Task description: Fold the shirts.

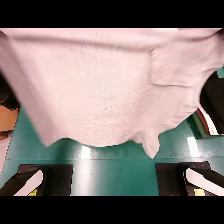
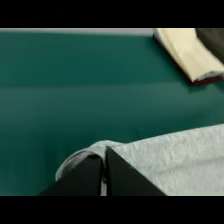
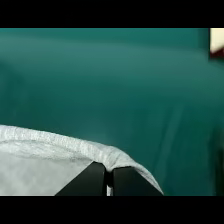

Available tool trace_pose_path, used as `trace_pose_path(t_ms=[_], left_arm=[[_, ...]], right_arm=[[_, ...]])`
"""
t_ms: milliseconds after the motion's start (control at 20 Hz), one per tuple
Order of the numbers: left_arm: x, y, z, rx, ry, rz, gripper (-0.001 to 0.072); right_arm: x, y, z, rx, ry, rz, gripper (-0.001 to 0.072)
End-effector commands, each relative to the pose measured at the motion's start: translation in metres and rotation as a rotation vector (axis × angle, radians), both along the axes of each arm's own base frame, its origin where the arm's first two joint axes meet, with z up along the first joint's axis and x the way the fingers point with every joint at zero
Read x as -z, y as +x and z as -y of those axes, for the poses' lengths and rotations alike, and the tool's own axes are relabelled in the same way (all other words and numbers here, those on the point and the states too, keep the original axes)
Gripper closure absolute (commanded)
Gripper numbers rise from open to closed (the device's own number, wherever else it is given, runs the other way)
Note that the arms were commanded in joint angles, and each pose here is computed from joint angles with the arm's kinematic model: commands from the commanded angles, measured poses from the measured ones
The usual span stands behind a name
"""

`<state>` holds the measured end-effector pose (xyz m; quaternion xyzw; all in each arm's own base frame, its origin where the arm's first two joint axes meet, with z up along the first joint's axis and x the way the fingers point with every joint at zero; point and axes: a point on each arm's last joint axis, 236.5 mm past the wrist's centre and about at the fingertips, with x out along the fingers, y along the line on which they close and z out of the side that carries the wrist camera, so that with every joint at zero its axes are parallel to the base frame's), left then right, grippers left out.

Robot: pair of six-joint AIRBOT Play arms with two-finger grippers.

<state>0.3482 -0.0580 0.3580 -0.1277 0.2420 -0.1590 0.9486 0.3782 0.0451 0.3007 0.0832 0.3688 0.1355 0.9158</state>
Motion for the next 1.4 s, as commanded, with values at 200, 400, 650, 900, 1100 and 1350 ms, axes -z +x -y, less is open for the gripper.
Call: trace_pose_path(t_ms=[200,400,650,900,1100,1350], left_arm=[[0.287,0.098,-0.022,-0.003,-0.068,-0.588,0.0687],[0.330,0.129,-0.019,0.014,-0.102,-0.583,0.0687],[0.333,0.128,-0.020,0.026,-0.087,-0.585,0.0687],[0.368,0.110,-0.014,0.039,-0.061,-0.652,0.0687],[0.391,0.103,0.001,0.059,-0.026,-0.654,0.0687],[0.379,0.088,-0.016,0.024,-0.044,-0.726,0.0210]], right_arm=[[0.221,0.097,-0.029,-0.028,-0.049,-0.438,0.0695],[0.244,0.137,-0.019,0.036,0.050,-0.386,0.0695],[0.246,0.127,0.009,0.036,-0.026,-0.404,0.0695],[0.292,0.105,0.006,0.013,-0.137,-0.502,0.0695],[0.320,0.097,-0.005,0.038,-0.117,-0.537,0.0695],[0.299,0.091,-0.002,0.043,-0.110,-0.526,0.0384]])
